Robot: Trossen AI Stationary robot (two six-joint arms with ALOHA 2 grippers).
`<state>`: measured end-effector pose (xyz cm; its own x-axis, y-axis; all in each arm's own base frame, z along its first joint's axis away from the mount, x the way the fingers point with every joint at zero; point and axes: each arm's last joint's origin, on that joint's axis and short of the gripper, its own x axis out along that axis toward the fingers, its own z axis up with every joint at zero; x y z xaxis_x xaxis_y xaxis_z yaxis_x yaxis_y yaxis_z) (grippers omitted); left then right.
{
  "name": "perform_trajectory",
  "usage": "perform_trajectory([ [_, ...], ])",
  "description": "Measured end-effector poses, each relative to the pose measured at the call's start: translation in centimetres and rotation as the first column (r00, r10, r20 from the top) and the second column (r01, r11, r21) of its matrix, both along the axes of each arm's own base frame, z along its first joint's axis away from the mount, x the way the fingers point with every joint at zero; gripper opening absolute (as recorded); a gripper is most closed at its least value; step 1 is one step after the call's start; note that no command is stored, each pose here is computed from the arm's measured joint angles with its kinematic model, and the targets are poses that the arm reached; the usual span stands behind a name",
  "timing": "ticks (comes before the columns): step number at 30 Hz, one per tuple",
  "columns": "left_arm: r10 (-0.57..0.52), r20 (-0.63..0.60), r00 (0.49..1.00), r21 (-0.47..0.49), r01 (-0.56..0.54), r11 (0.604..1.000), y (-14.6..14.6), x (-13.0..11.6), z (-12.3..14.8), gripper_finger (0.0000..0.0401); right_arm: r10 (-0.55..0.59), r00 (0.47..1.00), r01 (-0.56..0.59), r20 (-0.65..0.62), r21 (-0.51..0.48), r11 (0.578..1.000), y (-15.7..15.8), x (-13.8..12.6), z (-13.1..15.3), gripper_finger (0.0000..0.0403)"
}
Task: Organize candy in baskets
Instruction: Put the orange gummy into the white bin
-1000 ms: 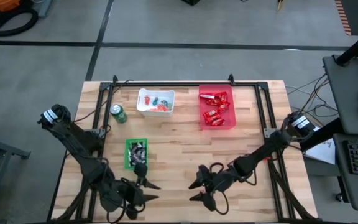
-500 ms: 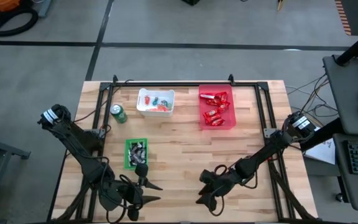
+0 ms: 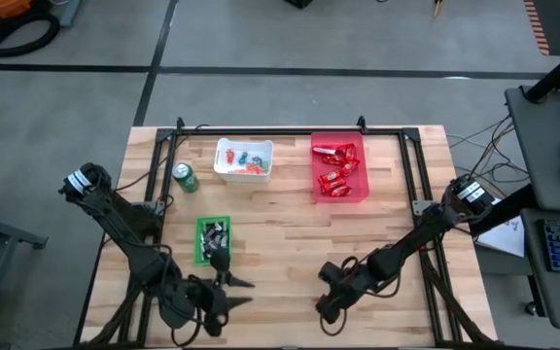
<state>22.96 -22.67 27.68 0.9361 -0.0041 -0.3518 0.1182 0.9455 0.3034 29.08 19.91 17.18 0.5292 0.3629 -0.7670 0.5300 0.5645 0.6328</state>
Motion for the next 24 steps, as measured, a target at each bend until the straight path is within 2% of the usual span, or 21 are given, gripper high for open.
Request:
perform_trajectory([
  [4,0.158,0.003,0.987,0.103,-0.158,0.982,0.9,-0.3,-0.6,0.0125,-0.022,0.99,0.006,-0.137,-0.119,0.993,-0.2,-0.4,1.1,0.0242],
  [6,0.204,-0.001,0.979,0.14,-0.202,0.969,1.2,-0.5,-1.0,0.0125,-0.054,0.986,0.023,-0.157,-0.191,0.981,-0.3,-0.4,1.9,0.0242],
  [11,0.224,-0.02,0.974,0.158,-0.218,0.963,1.4,-0.7,-1.3,0.0125,-0.06,0.988,0.023,-0.145,-0.244,0.97,0.1,0.1,2.6,0.0242],
  [15,0.226,-0.019,0.974,0.152,-0.221,0.963,1.4,-0.7,-1.3,0.0125,-0.045,0.986,0.001,-0.161,-0.263,0.965,0.4,0.6,1.7,0.0242],
  [19,0.227,-0.022,0.974,0.156,-0.221,0.963,1.5,-0.7,-1.3,0.0125,0.067,0.982,-0.119,-0.175,-0.303,0.946,1.3,1.4,0.6,0.0242],
  [24,0.228,-0.022,0.973,0.157,-0.222,0.962,1.5,-0.6,-1.3,0.0125,0.289,0.943,-0.331,-0.162,-0.409,0.851,3.5,2.1,-0.1,0.0242],
])
